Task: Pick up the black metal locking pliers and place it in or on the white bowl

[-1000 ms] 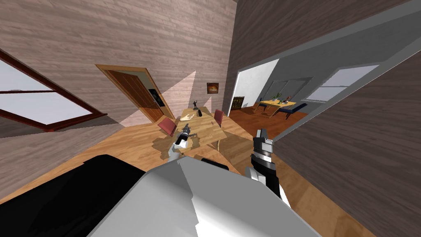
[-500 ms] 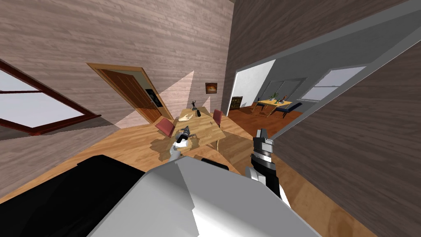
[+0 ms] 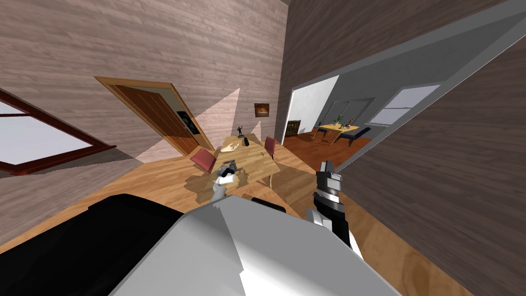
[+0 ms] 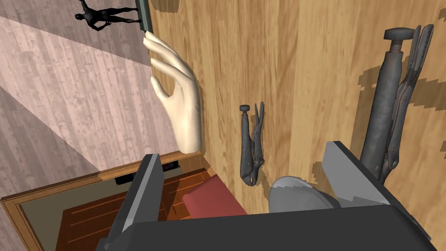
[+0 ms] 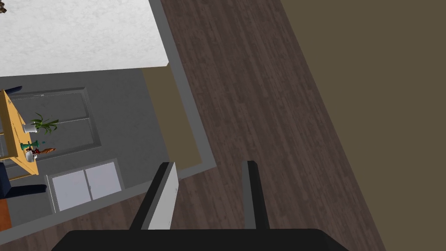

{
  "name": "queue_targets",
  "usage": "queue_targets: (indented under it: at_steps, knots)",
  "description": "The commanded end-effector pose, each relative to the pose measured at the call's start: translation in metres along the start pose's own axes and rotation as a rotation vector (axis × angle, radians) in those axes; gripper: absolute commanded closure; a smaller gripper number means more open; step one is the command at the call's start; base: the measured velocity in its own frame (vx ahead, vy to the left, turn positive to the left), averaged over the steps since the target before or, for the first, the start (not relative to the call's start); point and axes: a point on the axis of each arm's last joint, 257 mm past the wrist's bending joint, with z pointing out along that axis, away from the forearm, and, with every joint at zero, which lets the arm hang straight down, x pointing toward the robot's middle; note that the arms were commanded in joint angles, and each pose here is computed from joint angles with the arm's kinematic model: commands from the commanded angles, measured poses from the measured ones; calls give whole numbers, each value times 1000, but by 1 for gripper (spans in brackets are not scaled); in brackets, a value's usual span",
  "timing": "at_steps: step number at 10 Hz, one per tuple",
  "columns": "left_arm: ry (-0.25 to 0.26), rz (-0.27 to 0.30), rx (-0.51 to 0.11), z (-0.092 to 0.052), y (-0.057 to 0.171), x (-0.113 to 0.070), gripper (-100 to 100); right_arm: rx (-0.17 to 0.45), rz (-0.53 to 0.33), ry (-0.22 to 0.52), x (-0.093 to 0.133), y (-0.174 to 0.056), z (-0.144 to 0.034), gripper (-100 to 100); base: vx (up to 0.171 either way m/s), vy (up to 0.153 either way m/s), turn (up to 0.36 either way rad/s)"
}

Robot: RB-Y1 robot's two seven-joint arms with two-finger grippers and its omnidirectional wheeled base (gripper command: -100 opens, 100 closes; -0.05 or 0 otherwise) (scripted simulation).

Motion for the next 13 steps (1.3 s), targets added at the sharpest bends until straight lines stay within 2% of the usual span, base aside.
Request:
queue_targets:
  at_steps: [1,2,3,6,7,8,11,12,13]
  knots:
    - [-19,-16,-53,6,14,-8,-100,0,0,0,0,0,0,0,7,-12,-56]
    - [-31,-28,-86,9,22,-13,-100,0,0,0,0,0,0,0,10,-13,-69]
    - [-33,-28,-93,9,26,-13,-100,0,0,0,0,0,0,0,7,-8,-25]
    - [-69,-62,-199,15,56,-26,-100,0,0,0,0,0,0,0,8,-11,-59]
    - [-79,-72,-229,16,64,-30,-100,0,0,0,0,0,0,0,11,-13,-41]
    - [-79,-72,-229,16,64,-30,-100,0,0,0,0,0,0,0,7,-7,-17]
    - [-110,-97,-321,15,92,-42,-100,0,0,0,0,0,0,0,6,-7,-48]
    - [-114,-101,-337,14,98,-44,-100,0,0,0,0,0,0,0,7,-7,-21]
    - [-110,-97,-322,16,92,-42,-100,0,0,0,0,0,0,0,0,0,0]
